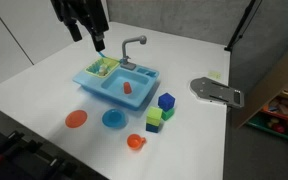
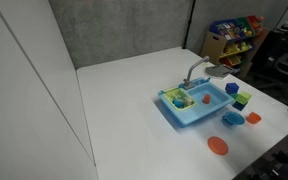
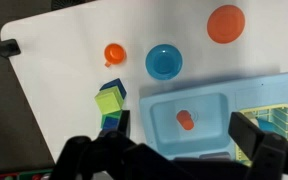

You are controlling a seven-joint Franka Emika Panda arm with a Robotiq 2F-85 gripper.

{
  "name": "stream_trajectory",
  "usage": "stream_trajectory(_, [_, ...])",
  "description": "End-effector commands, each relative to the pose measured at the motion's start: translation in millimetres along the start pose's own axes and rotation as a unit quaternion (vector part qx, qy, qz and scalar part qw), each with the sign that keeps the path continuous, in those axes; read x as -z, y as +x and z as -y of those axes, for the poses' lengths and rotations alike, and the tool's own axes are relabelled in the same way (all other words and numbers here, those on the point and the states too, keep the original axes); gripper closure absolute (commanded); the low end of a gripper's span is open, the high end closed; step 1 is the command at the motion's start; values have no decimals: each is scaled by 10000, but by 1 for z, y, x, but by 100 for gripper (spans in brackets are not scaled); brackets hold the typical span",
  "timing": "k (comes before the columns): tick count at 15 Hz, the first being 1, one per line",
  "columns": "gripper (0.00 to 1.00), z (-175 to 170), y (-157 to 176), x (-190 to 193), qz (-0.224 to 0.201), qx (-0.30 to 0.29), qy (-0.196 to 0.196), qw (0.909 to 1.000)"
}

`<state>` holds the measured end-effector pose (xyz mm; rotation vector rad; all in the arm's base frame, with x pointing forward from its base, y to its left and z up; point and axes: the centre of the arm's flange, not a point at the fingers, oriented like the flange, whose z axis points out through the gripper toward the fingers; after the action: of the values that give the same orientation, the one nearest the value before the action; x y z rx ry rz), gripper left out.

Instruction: Put the lime green building block in the sink

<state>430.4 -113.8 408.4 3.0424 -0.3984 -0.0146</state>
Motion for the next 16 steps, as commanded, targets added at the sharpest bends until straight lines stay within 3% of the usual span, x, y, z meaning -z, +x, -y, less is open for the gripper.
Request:
stream_trajectory(1, [0, 0, 0, 1, -6, -1, 0, 10000])
stream_trajectory(11, [0, 11, 50, -31, 354, -228, -101, 9991])
stream_trajectory(16, [0, 0, 86, -67, 611, -827, -224, 9944])
